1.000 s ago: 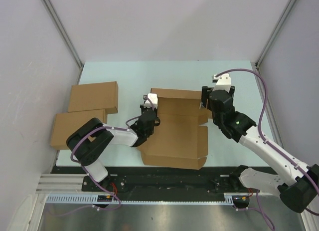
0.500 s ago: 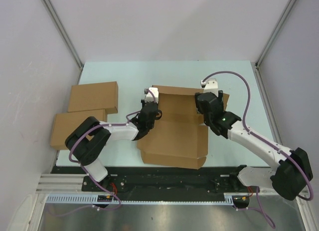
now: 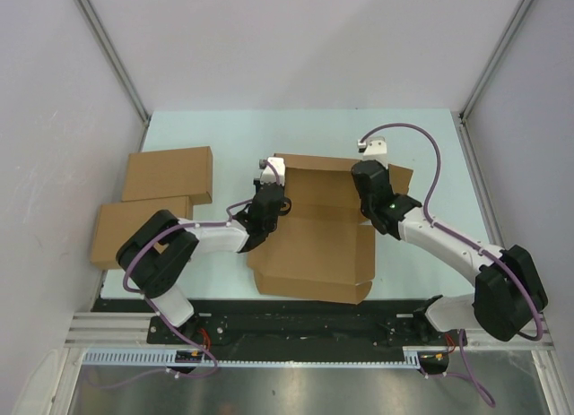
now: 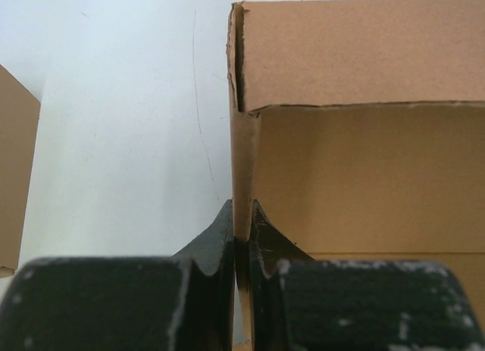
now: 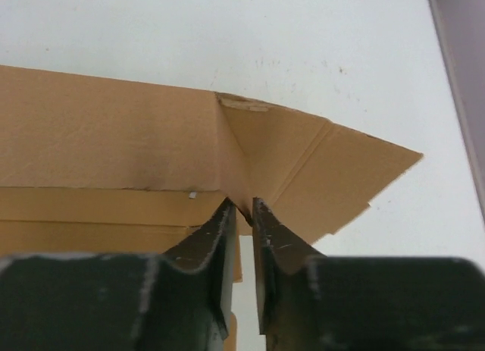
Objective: Fold the paper box
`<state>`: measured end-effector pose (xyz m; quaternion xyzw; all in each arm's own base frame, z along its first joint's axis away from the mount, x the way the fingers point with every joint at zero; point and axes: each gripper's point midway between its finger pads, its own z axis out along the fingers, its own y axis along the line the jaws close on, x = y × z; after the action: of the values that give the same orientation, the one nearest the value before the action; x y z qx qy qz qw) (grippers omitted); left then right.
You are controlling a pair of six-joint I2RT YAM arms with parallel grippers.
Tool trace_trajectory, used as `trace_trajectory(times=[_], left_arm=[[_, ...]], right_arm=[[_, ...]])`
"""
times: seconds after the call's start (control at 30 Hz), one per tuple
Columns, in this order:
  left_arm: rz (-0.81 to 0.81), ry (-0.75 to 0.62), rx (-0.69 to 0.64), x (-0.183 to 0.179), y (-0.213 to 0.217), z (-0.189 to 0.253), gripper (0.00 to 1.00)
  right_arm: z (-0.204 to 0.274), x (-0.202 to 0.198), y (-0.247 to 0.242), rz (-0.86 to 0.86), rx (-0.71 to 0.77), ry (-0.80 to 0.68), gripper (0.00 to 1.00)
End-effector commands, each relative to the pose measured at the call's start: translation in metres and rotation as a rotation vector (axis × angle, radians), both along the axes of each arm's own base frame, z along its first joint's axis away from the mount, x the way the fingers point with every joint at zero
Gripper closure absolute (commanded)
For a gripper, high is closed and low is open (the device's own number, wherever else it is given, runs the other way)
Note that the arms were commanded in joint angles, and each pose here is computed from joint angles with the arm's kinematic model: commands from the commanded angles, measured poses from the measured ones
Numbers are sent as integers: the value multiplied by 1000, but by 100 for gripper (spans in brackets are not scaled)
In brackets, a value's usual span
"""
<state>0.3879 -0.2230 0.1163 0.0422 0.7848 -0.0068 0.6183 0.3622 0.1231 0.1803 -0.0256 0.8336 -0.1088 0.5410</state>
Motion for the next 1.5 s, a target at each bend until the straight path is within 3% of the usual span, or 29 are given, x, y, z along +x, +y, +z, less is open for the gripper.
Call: trace_trajectory(times=[0.0,0.03,0.5,0.6,0.7,0.73,0.8,0.9,1.07,1.3,1.47], left_arm=[[0,-28,-38,-2,1,16,100],[-1,-30,-45,-2,1,17,100],[20,-32,-104,-6,3,13,100],[27,-34,-105,-6,5,12,100],[37,-39,-100,-6,7,14,100],[43,-39,-96,-6,9,15,100],[56,-41,-92,-5,11,16,100],[67,-34,-91,-5,12,16,100],[86,-18,-93,-4,13,15,100],[114,14,-116,-10,18,7,100],[117,12,-117,-12,21,8,100]], right_arm=[[1,4,9,-11,99,-22,90],[0,4,10,-14,117,-17,100],[-25,-20,54,17,542,101,100],[-33,-25,54,10,566,119,100],[-27,-29,44,-2,508,96,78],[-16,-34,37,-3,501,73,60],[-4,-40,22,-23,455,46,40],[13,-56,-1,-52,416,10,32],[7,-77,-21,-90,402,14,32],[-57,-91,-22,-137,503,118,44],[-78,-86,-14,-134,587,144,51]])
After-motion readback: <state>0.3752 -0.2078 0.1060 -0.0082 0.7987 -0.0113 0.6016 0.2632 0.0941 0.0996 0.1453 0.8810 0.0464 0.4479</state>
